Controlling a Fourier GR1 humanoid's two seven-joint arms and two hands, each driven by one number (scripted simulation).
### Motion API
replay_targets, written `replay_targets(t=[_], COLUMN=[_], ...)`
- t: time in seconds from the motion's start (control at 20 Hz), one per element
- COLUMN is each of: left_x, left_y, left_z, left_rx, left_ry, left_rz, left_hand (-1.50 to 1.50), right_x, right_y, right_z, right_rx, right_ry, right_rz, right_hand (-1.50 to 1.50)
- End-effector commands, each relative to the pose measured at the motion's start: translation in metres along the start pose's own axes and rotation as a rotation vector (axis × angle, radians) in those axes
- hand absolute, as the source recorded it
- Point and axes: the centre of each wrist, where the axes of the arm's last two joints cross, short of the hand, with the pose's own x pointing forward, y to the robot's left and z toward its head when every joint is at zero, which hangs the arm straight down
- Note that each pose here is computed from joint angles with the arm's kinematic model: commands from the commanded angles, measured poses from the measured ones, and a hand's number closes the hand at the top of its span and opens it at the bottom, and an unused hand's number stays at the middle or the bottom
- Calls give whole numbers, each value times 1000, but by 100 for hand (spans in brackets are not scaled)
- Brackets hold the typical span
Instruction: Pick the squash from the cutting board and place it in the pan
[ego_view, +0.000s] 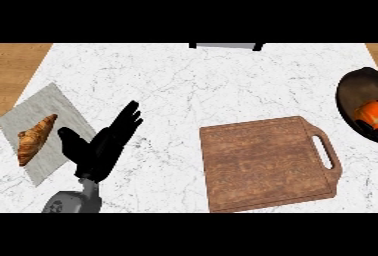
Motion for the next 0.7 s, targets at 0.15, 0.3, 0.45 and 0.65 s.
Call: replay_targets(t=[0.15, 0.3, 0.45, 0.65], left_x=[0, -1, 1, -2], left_y=[-12, -15, -13, -23], left_z=[-3, -14, -11, -15], left_rx=[-46, -44, -49, -62], left_ry=[-2, -13, -5, -6], left_rz=[10, -10, -10, -25], left_hand=[0, 0, 0, 0], right_x=[3, -1, -4, -1], right_y=[-8, -10, 9, 14], right_z=[-19, -14, -5, -14], right_rx=[-63, 33, 191, 218], right_ry=[-12, 148, 149, 159], right_rz=[25, 134, 216, 133], right_hand=[150, 150, -150, -150])
